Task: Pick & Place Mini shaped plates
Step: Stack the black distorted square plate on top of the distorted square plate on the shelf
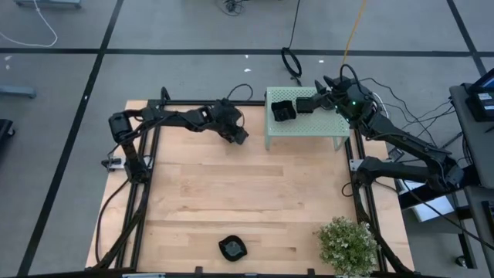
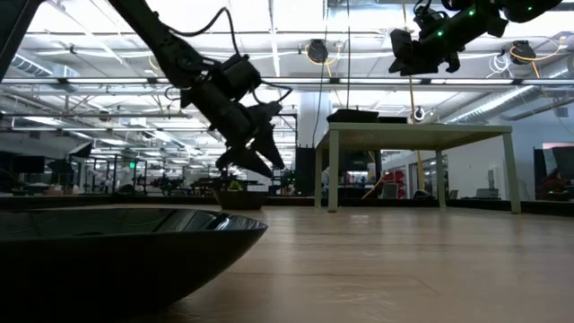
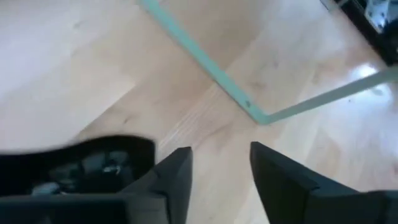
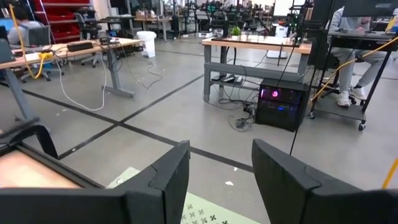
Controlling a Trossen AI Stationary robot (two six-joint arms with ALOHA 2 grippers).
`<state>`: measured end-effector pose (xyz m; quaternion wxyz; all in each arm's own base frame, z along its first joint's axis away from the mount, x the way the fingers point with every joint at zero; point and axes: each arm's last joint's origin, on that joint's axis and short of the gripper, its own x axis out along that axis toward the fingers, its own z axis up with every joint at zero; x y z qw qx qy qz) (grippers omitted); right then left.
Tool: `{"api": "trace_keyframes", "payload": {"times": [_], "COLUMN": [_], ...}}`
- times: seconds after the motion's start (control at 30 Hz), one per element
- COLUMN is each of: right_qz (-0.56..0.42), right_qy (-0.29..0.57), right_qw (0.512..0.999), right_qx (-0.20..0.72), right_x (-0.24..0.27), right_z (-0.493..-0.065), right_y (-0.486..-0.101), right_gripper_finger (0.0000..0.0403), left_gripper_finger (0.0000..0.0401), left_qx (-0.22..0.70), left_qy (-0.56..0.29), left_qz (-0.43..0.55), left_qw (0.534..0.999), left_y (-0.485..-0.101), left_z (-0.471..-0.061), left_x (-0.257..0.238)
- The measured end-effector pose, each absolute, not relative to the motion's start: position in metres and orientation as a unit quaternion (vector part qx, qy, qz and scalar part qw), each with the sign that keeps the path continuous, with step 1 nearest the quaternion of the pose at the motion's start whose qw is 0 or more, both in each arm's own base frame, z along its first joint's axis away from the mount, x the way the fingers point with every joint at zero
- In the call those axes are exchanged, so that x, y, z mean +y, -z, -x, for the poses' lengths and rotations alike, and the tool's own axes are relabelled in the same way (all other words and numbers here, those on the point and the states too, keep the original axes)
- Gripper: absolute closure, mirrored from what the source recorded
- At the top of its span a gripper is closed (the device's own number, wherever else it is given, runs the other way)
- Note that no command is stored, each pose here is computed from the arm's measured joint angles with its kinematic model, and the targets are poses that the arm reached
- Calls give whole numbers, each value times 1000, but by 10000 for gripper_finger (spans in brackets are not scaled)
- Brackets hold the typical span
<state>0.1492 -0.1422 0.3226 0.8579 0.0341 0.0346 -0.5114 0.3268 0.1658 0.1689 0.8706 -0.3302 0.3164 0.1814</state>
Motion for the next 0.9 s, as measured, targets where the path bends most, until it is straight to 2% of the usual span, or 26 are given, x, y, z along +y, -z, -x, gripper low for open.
{"api": "trace_keyframes", "payload": {"times": [0.1,0.23,0.4,0.57,0.67,0.9], "right_qz": [-35,-35,-35,-35,-35,-37], "right_qy": [511,511,511,511,511,509], "right_qw": [858,858,858,858,858,859], "right_qx": [39,41,41,41,41,46], "right_x": [-142,-142,-142,-142,-142,-142], "right_z": [-149,-149,-149,-149,-149,-149], "right_y": [-322,-321,-321,-321,-321,-320], "right_gripper_finger": [238,238,238,238,238,238], "left_gripper_finger": [201,153,123,133,149,187], "left_qx": [334,374,415,432,421,466], "left_qy": [-193,-256,-279,-304,-307,-318], "left_qz": [267,155,169,173,182,177], "left_qw": [883,878,849,831,834,806], "left_y": [-175,-179,-173,-164,-162,-139], "left_z": [-334,-338,-333,-334,-338,-337], "left_x": [158,151,143,138,138,138]}}
